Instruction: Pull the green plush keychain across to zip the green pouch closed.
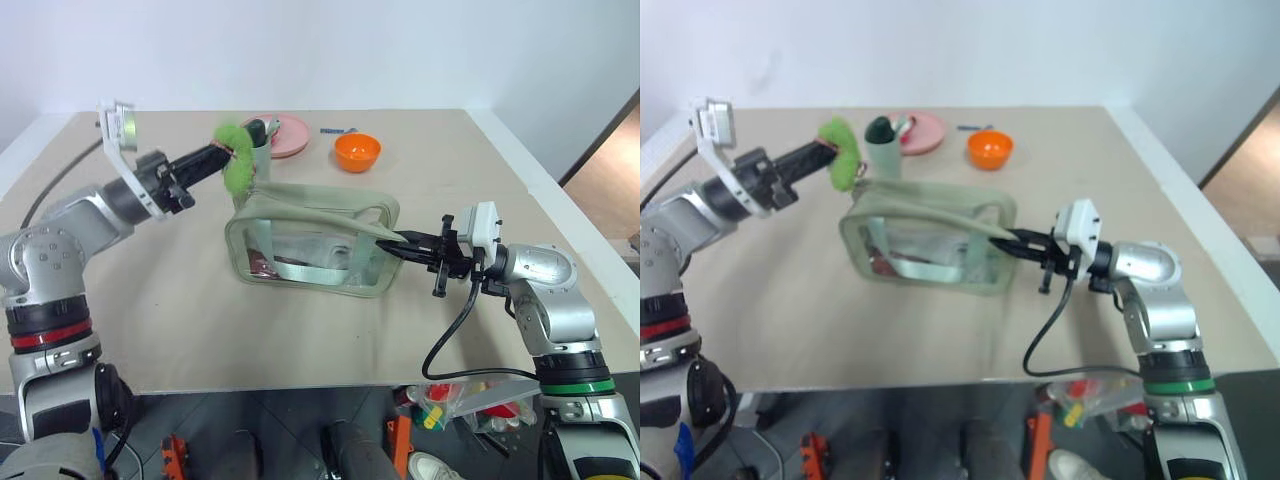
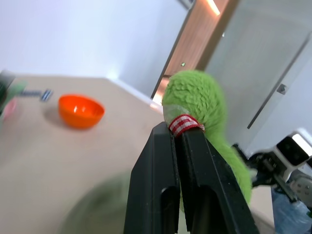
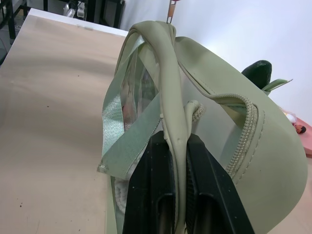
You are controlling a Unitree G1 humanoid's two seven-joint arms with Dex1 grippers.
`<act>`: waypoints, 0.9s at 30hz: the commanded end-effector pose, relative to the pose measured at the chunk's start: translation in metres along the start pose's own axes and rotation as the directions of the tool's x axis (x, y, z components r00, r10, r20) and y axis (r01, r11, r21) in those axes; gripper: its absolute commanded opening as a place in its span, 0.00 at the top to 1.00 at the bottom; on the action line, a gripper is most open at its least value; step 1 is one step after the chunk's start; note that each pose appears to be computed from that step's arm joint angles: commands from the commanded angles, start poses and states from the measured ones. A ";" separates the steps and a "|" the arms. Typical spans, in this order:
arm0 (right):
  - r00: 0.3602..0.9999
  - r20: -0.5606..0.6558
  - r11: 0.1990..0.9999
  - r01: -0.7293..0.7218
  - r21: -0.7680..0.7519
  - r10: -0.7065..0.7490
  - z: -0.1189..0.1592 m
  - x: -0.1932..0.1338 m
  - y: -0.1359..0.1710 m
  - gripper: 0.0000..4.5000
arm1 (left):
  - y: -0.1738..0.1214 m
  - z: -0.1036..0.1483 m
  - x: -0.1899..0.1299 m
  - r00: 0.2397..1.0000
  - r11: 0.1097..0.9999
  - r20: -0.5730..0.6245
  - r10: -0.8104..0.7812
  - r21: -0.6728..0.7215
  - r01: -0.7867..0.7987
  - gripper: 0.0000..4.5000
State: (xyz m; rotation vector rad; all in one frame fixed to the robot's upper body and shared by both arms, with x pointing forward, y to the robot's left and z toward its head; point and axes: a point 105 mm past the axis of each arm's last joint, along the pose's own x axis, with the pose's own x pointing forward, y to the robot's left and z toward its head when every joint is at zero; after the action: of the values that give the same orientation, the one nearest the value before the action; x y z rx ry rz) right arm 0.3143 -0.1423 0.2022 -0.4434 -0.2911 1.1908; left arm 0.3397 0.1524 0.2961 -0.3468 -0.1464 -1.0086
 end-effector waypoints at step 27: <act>0.999 -0.002 0.997 0.039 -0.061 -0.039 0.005 -0.004 -0.006 1.00 | -0.069 0.016 0.056 0.968 0.962 0.005 -0.252 0.113 0.250 0.98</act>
State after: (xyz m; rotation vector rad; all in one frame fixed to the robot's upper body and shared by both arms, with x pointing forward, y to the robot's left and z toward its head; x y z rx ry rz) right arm 0.3155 -0.1462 0.1984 -0.4560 -0.2902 1.1603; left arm 0.3298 0.0841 0.3113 -0.2714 -0.1598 -1.1835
